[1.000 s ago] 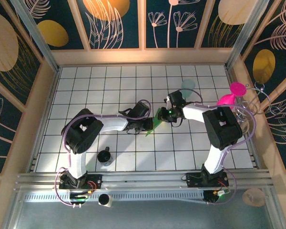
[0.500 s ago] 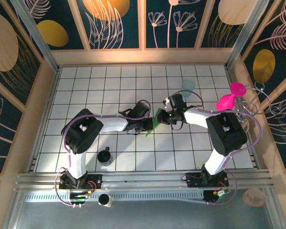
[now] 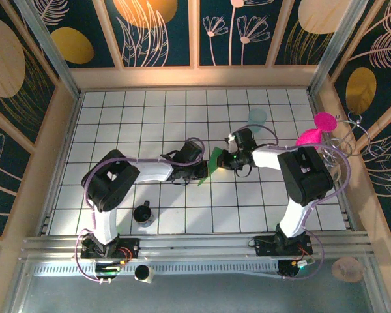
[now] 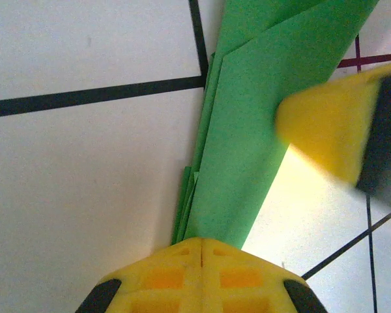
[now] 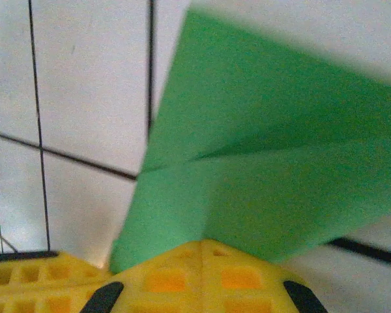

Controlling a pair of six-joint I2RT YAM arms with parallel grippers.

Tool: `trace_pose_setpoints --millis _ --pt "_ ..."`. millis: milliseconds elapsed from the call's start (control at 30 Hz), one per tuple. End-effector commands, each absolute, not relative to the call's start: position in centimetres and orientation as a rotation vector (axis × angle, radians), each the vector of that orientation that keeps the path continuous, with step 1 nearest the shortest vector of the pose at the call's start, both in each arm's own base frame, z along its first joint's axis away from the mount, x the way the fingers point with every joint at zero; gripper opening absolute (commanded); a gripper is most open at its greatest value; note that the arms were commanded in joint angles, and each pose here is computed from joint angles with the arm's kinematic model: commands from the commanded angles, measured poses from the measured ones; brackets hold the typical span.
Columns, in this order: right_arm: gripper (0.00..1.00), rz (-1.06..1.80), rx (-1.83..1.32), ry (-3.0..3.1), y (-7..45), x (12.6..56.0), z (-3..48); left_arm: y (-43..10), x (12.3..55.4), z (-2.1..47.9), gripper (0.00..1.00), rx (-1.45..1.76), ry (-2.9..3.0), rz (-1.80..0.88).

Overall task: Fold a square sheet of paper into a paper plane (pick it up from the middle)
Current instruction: Fold the wing for the fifth time at the center of the table, then move the paper plane to the top-center of the table.

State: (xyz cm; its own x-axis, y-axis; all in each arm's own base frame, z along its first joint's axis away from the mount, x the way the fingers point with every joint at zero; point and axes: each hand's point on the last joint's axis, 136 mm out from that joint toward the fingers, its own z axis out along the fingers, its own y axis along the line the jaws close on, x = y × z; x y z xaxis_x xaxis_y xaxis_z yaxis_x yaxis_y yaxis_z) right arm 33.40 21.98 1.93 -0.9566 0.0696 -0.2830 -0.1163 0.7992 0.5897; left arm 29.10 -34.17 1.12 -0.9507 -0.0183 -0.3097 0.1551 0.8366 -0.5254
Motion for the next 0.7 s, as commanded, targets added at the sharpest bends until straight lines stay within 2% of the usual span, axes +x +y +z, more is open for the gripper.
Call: trace_pose_setpoints --millis 0,367,667 --pt "0.05 0.856 0.103 2.643 19.0 35.8 0.9 -27.3 24.6 -5.4 0.0 0.053 2.974 -0.452" --pt "0.05 0.72 0.294 2.564 15.1 40.2 0.9 -27.9 24.2 -5.6 0.0 0.074 2.986 -0.498" --pt "0.05 0.651 0.365 2.544 13.5 41.0 1.3 -28.6 24.7 -4.8 0.0 0.091 2.967 -0.537"
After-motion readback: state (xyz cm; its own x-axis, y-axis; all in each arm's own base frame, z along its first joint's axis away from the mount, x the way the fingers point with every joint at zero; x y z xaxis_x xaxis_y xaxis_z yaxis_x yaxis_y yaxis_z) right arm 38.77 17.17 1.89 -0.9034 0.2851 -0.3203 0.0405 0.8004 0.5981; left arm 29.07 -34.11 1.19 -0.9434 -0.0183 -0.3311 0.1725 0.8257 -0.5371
